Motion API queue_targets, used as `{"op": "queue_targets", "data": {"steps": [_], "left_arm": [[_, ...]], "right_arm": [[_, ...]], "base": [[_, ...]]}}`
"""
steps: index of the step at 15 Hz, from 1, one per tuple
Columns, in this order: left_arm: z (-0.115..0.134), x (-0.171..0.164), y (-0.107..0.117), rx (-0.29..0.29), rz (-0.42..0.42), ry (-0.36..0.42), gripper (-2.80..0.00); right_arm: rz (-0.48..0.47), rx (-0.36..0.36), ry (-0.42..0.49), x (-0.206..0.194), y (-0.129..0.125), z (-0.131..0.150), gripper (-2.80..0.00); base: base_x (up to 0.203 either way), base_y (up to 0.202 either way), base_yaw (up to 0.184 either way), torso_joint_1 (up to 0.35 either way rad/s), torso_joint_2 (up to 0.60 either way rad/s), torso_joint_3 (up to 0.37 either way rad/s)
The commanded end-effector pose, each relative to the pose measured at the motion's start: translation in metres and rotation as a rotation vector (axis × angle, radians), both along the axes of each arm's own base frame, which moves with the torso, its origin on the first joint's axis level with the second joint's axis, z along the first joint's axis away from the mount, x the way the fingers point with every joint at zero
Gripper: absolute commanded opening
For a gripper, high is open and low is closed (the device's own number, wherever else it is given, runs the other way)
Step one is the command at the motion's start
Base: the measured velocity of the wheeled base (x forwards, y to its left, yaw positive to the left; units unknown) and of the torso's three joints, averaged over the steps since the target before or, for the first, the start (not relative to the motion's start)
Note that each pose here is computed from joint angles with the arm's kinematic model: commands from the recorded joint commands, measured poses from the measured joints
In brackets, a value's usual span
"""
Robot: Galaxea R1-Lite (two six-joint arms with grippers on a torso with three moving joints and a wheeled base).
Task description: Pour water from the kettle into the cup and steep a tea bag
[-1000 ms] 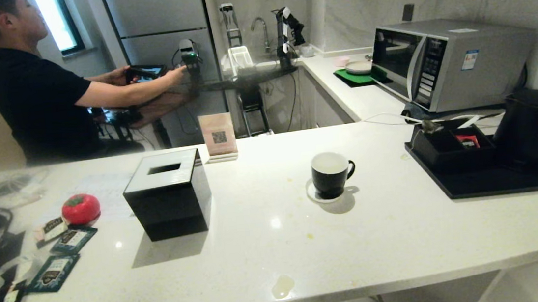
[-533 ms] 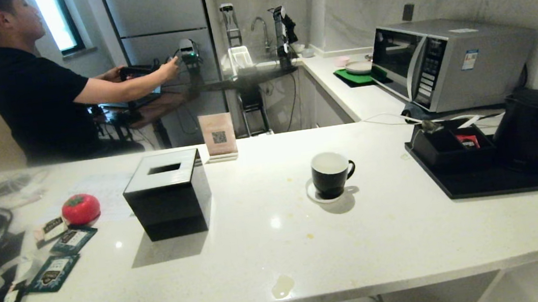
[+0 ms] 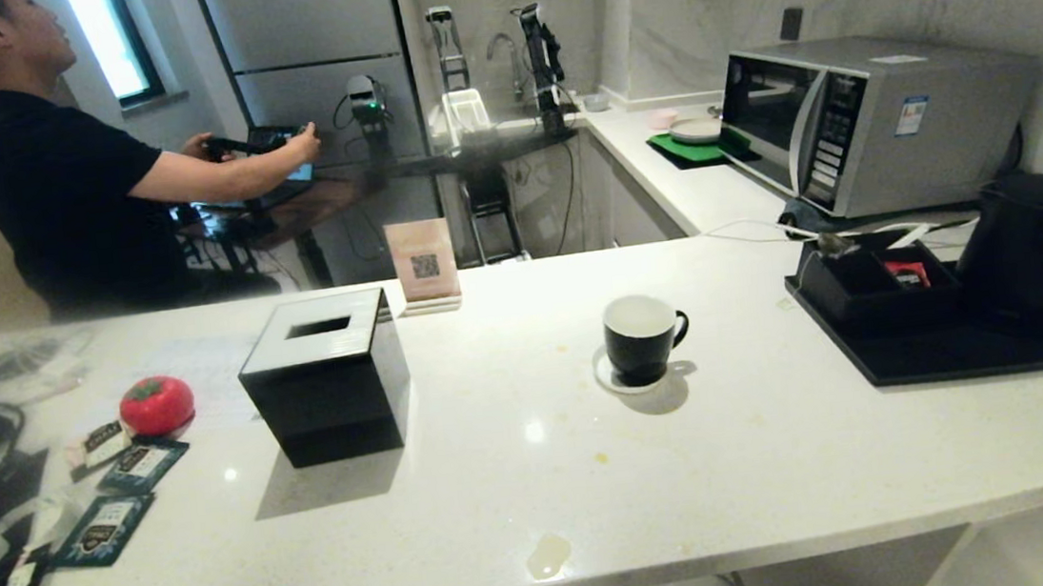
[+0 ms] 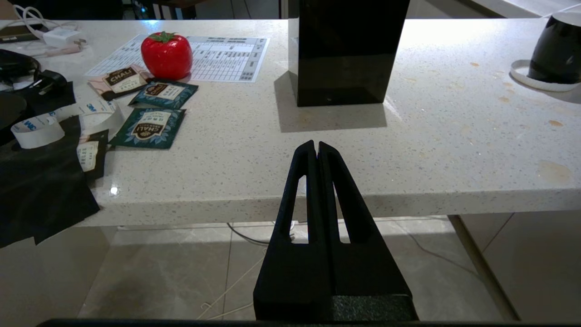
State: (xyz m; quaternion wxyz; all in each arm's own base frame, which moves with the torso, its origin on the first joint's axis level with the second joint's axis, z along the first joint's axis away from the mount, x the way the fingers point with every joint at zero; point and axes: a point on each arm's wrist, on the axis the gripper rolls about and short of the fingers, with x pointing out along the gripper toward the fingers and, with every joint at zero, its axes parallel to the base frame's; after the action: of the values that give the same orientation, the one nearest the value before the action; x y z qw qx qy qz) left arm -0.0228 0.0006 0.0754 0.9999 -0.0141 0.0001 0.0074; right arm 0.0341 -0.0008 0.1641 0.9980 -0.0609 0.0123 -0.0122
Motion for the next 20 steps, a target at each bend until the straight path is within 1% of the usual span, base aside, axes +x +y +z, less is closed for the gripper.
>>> {"op": "queue_targets", "data": {"steps": [1, 3, 6, 10, 12, 15, 17, 20], "left_arm": [[0.0, 0.0, 0.0, -0.001, 0.0, 0.001, -2.8], [0.0, 0.0, 0.0, -0.001, 0.0, 0.001, -2.8], [0.0, 0.0, 0.0, -0.001, 0.0, 0.001, -2.8], [0.0, 0.0, 0.0, -0.001, 0.0, 0.001, -2.8], [0.0, 0.0, 0.0, -0.001, 0.0, 0.001, -2.8], [0.0, 0.0, 0.0, -0.001, -0.001, 0.001, -2.8], [0.0, 0.0, 0.0, -0.001, 0.0, 0.001, -2.8], [0.0, 0.0, 0.0, -0.001, 0.0, 0.001, -2.8]], "right_arm": [[-0.027, 0.005, 0.062, 0.027, -0.002, 0.016, -2.8], [-0.029, 0.016, 0.097, 0.042, -0.003, 0.022, -2.8], [-0.029, 0.074, 0.154, 0.067, -0.005, 0.025, -2.8], [-0.038, 0.139, 0.182, 0.109, -0.008, 0.033, -2.8], [-0.042, 0.168, 0.178, 0.126, -0.009, 0.031, -2.8], [-0.04, 0.184, 0.173, 0.146, -0.01, 0.033, -2.8], [-0.042, 0.206, 0.142, 0.163, -0.012, 0.044, -2.8], [-0.061, 0.212, 0.097, 0.191, -0.019, 0.061, -2.8]], "base": [[0.0, 0.0, 0.0, 0.0, 0.0, 0.0], [0.0, 0.0, 0.0, 0.0, 0.0, 0.0], [0.0, 0.0, 0.0, 0.0, 0.0, 0.0], [0.0, 0.0, 0.0, 0.0, 0.0, 0.0], [0.0, 0.0, 0.0, 0.0, 0.0, 0.0], [0.0, 0.0, 0.0, 0.0, 0.0, 0.0], [0.0, 0.0, 0.0, 0.0, 0.0, 0.0], [0.0, 0.0, 0.0, 0.0, 0.0, 0.0]]}}
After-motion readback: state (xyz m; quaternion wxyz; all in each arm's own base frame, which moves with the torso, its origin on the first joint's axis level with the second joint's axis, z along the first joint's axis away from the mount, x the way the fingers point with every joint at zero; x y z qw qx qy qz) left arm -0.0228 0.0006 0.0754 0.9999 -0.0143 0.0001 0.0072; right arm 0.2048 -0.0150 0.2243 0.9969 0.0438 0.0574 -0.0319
